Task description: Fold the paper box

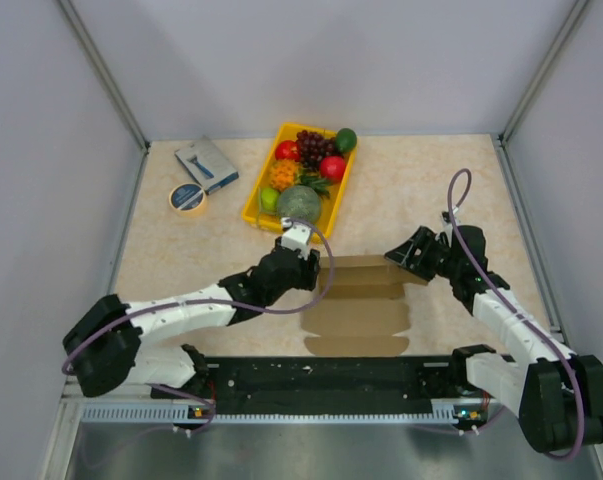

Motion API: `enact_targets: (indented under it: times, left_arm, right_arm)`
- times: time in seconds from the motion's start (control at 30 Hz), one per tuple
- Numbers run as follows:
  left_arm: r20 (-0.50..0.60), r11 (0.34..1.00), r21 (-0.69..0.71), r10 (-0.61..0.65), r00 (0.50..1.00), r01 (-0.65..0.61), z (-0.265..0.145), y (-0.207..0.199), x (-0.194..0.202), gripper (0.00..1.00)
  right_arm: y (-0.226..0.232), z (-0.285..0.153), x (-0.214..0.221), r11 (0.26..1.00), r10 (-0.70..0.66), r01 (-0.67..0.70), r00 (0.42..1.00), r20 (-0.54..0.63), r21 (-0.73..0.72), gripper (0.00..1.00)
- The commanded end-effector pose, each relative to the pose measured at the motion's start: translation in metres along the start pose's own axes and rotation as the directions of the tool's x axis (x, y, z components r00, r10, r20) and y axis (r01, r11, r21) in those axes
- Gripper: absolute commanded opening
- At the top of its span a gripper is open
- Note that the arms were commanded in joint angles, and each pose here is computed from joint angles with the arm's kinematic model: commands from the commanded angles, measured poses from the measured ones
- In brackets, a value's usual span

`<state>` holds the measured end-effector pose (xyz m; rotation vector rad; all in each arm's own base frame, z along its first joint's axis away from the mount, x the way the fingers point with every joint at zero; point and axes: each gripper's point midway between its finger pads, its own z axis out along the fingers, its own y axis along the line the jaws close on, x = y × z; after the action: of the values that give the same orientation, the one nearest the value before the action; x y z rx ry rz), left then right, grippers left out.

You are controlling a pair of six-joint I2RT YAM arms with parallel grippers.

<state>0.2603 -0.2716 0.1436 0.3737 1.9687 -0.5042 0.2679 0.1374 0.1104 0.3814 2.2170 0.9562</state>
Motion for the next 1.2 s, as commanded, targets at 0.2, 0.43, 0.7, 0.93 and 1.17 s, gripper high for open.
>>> enact_targets:
  times: [0.2,0.43,0.7,0.93,1.17]
  left_arm:
    - [-0.032,0.982,-0.166,0.088,0.996,-0.092,0.031,-0.012,0.027,0.51]
    - [-0.018,0.969,-0.241,0.052,0.998,-0.055,0.041,-0.011,0.042,0.53]
    - [0.019,0.957,-0.283,0.062,0.998,-0.054,0.047,-0.01,0.046,0.38]
    - [0.138,0.931,-0.361,0.114,0.984,-0.058,0.034,-0.002,0.035,0.0]
    - [0.266,0.899,-0.437,0.116,0.957,0.012,0.008,0.005,0.012,0.0]
  right_arm:
    - [0.019,-0.004,-0.013,0.998,-0.031,0.033,0.999,0.039,-0.06,0.62]
    - [0.018,-0.005,-0.01,0.999,-0.006,0.007,0.999,0.031,-0.054,0.62]
    - [0.013,-0.006,-0.016,0.996,0.086,-0.087,0.995,0.053,0.01,0.62]
    - [0.036,-0.009,-0.017,0.987,0.16,-0.16,0.986,-0.042,-0.009,0.6]
    - [0.066,-0.034,0.007,0.988,0.149,-0.153,0.982,-0.115,-0.029,0.59]
